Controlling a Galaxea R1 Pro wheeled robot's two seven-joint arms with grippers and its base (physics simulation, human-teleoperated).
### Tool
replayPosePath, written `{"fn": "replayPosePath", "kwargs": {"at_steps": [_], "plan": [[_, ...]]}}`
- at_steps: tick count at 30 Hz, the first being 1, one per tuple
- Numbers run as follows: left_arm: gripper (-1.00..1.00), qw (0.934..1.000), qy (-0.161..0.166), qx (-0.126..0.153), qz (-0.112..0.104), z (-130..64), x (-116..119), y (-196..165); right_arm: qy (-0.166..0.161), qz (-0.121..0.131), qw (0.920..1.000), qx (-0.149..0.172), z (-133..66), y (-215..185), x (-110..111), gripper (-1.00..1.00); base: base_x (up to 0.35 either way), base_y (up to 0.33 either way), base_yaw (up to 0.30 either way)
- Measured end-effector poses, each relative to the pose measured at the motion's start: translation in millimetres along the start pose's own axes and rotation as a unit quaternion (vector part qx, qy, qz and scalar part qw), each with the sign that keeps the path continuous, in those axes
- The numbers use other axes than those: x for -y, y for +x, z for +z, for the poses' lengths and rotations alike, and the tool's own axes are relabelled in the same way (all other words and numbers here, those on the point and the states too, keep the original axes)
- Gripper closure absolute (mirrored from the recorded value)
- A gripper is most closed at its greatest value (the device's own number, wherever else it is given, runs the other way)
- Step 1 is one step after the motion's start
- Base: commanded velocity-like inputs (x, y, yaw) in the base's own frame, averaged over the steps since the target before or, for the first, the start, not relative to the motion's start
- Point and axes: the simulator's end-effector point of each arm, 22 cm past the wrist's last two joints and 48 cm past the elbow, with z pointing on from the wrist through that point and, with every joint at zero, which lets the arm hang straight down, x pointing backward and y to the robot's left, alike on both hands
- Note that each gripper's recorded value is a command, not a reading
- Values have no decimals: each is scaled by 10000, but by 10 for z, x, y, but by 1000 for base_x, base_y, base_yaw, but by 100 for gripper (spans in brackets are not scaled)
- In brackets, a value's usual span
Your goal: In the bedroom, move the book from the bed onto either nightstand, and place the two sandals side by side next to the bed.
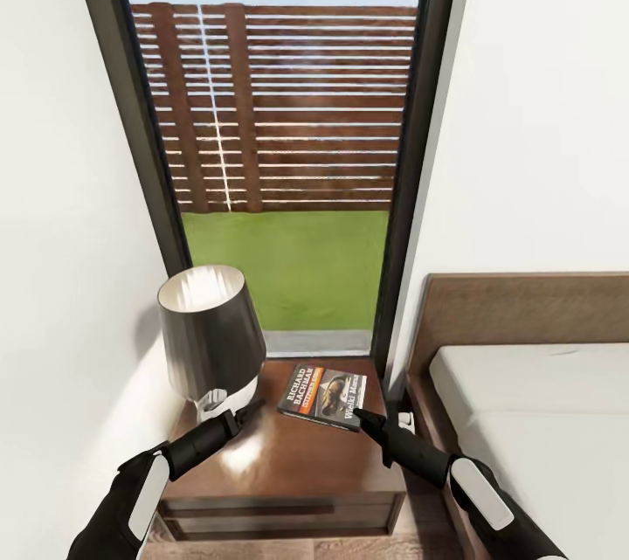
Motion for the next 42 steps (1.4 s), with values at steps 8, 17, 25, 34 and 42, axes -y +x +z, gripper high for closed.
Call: {"fn": "replayPosePath", "kwargs": {"at_steps": [8, 17, 25, 34, 42], "plan": [[-100, 10000, 1, 4, 2, 31, -111, 79, 1, -1, 10000, -1, 17, 5, 143, 100, 0, 0, 0], [-100, 10000, 1, 6, 3, 65, -240, 175, -1, -2, 10000, 2, 34, 10, 306, 100, 0, 0, 0], [-100, 10000, 2, 5, 3, 96, -357, 266, -3, -3, 10000, -1, 51, 19, 454, 100, 0, 0, 0], [-100, 10000, 4, 5, 6, 129, -489, 370, -2, -5, 10000, -1, 67, 30, 626, 100, 0, 0, 0], [-100, 10000, 2, 8, 4, 156, -612, 466, -1, -5, 10000, -1, 79, 42, 784, 100, 0, 0, 0]]}}
